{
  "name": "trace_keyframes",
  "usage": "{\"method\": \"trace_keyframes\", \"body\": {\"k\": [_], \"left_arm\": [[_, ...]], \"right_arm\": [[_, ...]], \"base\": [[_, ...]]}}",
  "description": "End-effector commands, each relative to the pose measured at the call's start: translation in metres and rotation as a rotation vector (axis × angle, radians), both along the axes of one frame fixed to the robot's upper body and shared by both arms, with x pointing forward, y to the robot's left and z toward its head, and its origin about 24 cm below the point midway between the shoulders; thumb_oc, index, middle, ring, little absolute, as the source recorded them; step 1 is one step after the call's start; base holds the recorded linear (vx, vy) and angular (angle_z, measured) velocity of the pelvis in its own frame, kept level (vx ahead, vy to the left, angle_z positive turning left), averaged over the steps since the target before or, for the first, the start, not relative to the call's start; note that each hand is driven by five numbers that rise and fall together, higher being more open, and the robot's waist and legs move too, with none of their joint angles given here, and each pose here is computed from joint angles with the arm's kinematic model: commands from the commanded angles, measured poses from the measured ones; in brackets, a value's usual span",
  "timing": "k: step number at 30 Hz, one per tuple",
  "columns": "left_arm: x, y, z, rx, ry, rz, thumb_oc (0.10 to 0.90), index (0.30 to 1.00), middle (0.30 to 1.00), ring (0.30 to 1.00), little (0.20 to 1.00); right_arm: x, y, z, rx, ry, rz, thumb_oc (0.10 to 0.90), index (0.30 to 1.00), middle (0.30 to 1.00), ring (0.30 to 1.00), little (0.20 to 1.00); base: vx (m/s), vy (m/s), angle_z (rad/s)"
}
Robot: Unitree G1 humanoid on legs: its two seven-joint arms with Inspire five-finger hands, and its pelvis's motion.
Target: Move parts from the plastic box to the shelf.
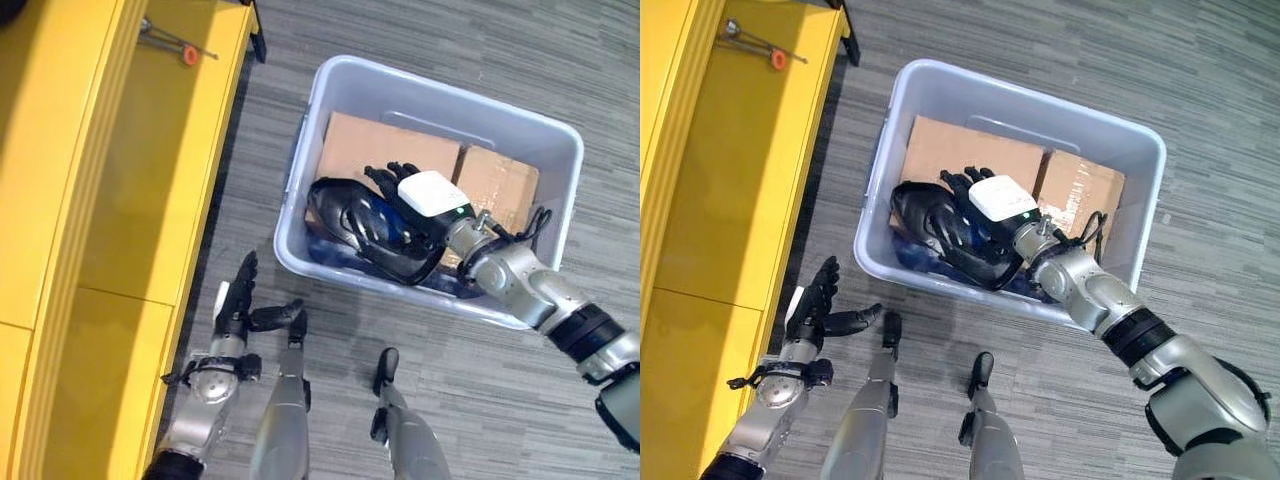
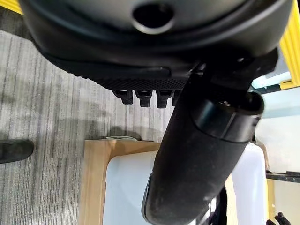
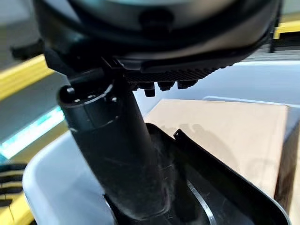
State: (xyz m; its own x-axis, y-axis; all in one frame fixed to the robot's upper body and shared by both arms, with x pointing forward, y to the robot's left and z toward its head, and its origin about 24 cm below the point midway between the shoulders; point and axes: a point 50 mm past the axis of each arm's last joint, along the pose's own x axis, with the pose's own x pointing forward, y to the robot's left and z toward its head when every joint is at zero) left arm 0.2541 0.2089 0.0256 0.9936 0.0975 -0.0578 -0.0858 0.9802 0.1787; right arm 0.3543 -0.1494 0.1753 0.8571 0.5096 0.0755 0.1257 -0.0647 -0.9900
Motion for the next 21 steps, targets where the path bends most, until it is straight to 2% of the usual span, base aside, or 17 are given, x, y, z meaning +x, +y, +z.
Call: {"method": "trace_keyframes", "body": {"k": [1,12,21], "left_arm": [[0.007,-0.001,0.042,0.030,-0.215,-0.035,0.900,1.000,1.000,1.000,1.000],[0.014,-0.005,0.050,0.038,-0.251,-0.032,0.900,1.000,1.000,1.000,1.000],[0.016,-0.009,0.049,0.031,-0.256,-0.039,0.900,1.000,1.000,1.000,1.000]], "right_arm": [[0.000,0.008,0.047,-0.187,-0.215,0.070,0.900,1.000,1.000,1.000,1.000],[-0.002,0.013,0.043,-0.396,-0.327,0.096,0.900,1.000,1.000,1.000,1.000],[0.009,-0.007,0.010,-0.563,-0.239,0.029,0.900,1.000,1.000,1.000,1.000]], "base": [[0.00,-0.008,0.10],[-0.01,-0.003,0.09],[0.00,0.004,0.05]]}}
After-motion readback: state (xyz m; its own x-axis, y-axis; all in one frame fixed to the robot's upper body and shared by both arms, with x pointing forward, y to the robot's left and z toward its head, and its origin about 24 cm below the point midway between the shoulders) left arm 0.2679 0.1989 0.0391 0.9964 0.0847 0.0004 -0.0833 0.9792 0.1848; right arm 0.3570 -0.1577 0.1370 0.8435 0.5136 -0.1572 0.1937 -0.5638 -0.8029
